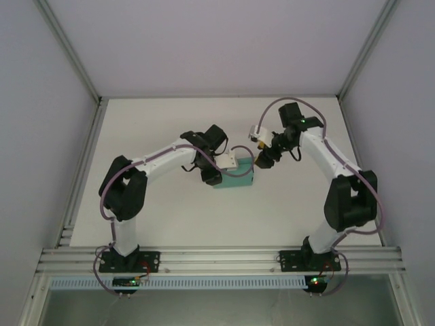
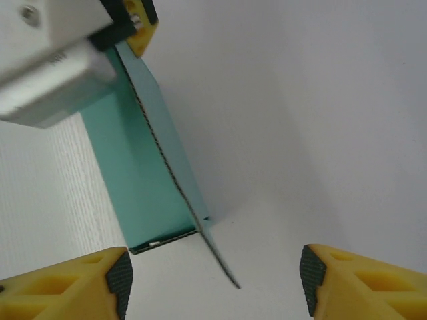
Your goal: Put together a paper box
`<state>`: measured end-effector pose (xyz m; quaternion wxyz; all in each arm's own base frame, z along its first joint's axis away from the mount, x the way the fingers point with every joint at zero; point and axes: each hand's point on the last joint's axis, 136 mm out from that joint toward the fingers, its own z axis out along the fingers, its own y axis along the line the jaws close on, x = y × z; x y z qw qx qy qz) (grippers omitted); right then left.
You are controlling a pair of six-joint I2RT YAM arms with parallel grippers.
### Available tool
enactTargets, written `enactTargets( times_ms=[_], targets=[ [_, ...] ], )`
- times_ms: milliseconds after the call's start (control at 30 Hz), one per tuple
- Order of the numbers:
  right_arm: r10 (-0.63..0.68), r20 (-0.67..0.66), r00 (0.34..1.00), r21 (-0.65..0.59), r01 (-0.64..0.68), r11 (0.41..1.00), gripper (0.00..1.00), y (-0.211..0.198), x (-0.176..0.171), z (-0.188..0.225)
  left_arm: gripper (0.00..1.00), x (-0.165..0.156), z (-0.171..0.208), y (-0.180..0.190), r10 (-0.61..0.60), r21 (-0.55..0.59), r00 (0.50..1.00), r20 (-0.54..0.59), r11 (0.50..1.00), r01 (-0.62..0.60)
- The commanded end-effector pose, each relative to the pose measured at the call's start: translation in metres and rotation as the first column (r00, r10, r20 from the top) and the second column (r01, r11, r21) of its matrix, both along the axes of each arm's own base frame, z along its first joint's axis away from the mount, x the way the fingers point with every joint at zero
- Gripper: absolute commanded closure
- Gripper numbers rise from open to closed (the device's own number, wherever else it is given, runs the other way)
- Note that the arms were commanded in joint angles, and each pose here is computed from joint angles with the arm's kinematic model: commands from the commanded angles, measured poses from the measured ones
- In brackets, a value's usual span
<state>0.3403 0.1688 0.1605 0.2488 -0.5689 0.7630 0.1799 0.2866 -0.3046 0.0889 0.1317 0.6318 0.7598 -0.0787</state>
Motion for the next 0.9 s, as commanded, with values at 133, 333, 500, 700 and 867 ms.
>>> enactTargets(
  times_ms=[133,333,500,700,867],
  targets=[
    [0.064,-0.097,0.993,-0.090,-0.072,0.993,0.60,0.000,-0.006,-0.014,0.59,-0.003,-0.006,0.003,-0.005,0.023,1.000,-0.023,1.000,0.005],
    [0.106,-0.144,0.984,-0.030,-0.111,0.993,0.85,0.011,-0.018,-0.012,0.61,0.004,-0.007,0.002,0.021,0.019,1.000,-0.004,1.000,-0.021],
    [-0.024,-0.147,0.989,-0.067,0.015,0.998,1.00,0.009,-0.010,-0.017,0.62,0.021,0.000,-0.003,0.108,-0.012,0.993,0.053,0.994,-0.107],
    [-0.435,-0.170,0.884,0.028,0.446,0.895,1.00,0.019,0.011,-0.005,0.61,0.034,0.003,-0.017,0.220,-0.075,0.975,0.042,0.973,-0.217],
    [-0.642,-0.429,0.636,0.048,0.725,0.687,1.00,0.024,0.004,0.000,0.62,0.044,-0.003,-0.024,0.269,-0.065,0.963,0.023,0.962,-0.267]
  ],
)
